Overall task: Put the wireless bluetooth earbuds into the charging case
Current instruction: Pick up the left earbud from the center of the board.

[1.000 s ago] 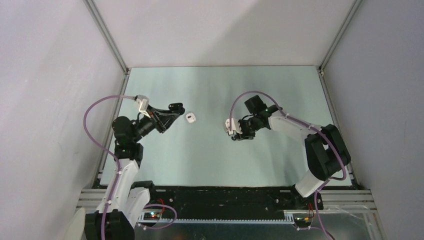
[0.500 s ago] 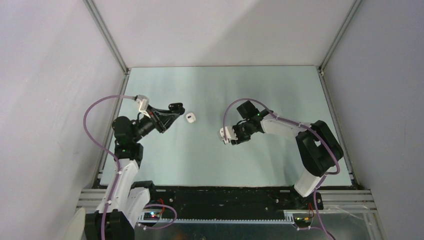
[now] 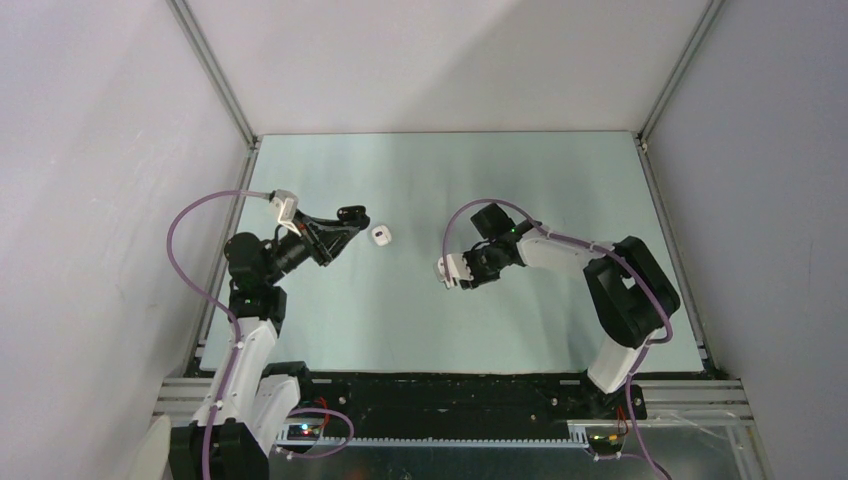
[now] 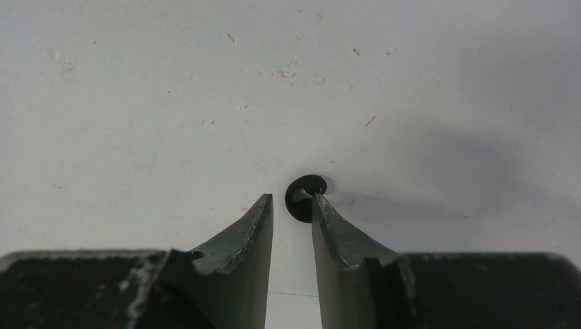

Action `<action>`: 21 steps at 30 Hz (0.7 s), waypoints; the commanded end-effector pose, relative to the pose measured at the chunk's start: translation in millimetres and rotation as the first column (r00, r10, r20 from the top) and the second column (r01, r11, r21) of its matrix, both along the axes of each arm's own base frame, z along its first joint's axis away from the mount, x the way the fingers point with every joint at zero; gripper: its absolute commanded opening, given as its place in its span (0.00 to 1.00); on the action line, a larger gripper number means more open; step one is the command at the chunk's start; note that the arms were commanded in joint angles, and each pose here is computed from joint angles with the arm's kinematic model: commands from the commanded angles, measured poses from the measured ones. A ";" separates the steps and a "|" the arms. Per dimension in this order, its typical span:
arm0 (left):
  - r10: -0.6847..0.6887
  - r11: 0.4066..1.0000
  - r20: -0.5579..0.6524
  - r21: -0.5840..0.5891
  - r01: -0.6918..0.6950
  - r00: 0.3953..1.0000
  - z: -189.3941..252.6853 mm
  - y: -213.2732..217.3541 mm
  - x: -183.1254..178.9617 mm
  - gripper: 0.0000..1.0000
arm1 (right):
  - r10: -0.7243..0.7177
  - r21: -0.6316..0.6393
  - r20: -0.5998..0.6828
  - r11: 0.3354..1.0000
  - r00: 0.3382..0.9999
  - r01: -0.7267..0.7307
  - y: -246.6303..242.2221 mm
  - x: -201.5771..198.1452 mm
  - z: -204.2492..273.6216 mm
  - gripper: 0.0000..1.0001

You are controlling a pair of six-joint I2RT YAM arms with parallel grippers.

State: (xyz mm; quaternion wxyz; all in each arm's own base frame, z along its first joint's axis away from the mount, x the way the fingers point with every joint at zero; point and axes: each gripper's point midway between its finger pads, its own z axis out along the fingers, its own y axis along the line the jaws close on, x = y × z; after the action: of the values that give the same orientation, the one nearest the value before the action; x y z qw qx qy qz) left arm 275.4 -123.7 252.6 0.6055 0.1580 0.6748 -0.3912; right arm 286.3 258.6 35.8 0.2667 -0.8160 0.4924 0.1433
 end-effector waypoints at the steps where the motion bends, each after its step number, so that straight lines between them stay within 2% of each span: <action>1: 0.019 1.000 0.062 0.018 -0.020 0.998 14.7 4.5 5.2 0.00 | 0.003 -0.003 0.000 1.000 1.000 -0.003 3.5 -0.3 -3.5 0.31; 11: 0.019 1.000 0.061 0.019 -0.021 0.998 15.5 4.7 5.7 0.00 | -0.018 -0.039 -0.006 0.999 1.000 0.017 -2.4 1.3 -13.0 0.31; 21: 0.018 1.000 0.052 0.017 -0.019 0.998 13.3 4.4 6.0 0.00 | -0.099 -0.039 0.056 0.994 0.994 0.101 -1.7 22.8 -13.8 0.31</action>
State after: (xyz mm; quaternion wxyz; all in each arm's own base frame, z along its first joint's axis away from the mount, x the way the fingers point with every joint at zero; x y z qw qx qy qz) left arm 277.0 -123.6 249.4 0.6011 0.1552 0.6786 -0.3925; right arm 299.9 258.6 26.8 0.2679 -0.8093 0.5099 0.1149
